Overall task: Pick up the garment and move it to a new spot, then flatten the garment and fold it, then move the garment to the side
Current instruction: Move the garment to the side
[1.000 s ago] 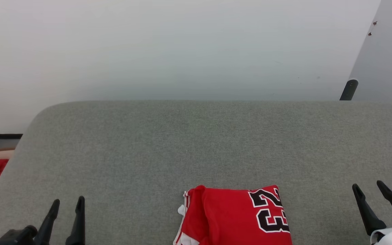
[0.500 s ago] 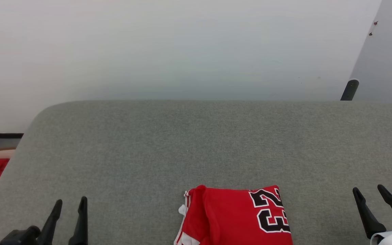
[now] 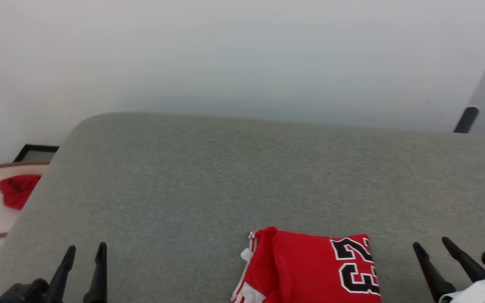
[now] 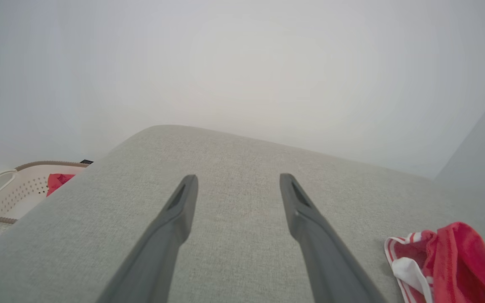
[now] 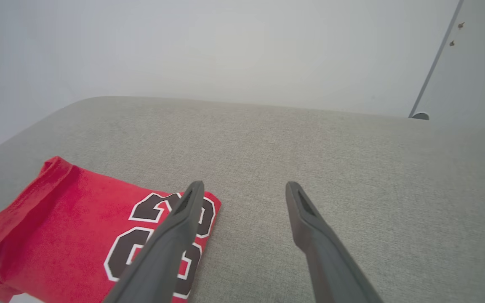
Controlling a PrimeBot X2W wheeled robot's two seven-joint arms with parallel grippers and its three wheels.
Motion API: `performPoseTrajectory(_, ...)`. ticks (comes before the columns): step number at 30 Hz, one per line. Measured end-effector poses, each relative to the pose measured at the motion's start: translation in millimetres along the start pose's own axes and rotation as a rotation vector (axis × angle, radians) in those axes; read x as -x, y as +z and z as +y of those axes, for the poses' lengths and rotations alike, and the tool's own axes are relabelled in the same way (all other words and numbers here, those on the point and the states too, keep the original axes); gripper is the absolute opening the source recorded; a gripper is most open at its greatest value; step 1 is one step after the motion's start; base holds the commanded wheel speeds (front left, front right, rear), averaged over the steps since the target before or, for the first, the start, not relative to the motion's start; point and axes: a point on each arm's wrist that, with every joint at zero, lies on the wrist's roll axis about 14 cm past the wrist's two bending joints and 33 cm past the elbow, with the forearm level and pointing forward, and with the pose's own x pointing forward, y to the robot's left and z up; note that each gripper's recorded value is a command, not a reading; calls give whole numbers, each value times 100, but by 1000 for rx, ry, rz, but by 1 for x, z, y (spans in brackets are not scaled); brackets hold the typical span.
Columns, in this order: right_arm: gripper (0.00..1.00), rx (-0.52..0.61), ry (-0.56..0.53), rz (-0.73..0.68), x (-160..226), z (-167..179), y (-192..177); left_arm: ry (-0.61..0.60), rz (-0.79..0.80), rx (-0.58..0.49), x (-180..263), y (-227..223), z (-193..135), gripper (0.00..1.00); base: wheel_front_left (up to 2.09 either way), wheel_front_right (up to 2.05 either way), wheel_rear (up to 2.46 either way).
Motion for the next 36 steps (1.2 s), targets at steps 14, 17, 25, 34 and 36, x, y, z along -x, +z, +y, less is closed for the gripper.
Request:
performPoseTrajectory(14,100,-50,138,349,-28,38,-72,93,25,1,22,-6,25,100,0,0,0)
performPoseTrajectory(17,100,-54,150,430,-31,39,-85,103,31,3,22,-7,27,100,0,0,0)
performPoseTrajectory(25,100,-74,172,622,-38,44,-112,124,49,14,20,-13,28,100,0,0,0)
performPoseTrajectory(34,0,-93,203,769,-50,53,-125,145,58,23,18,-16,30,100,0,0,0)
performPoseTrajectory(36,0,-84,212,786,-53,54,-125,153,60,27,19,-17,31,100,0,0,0)
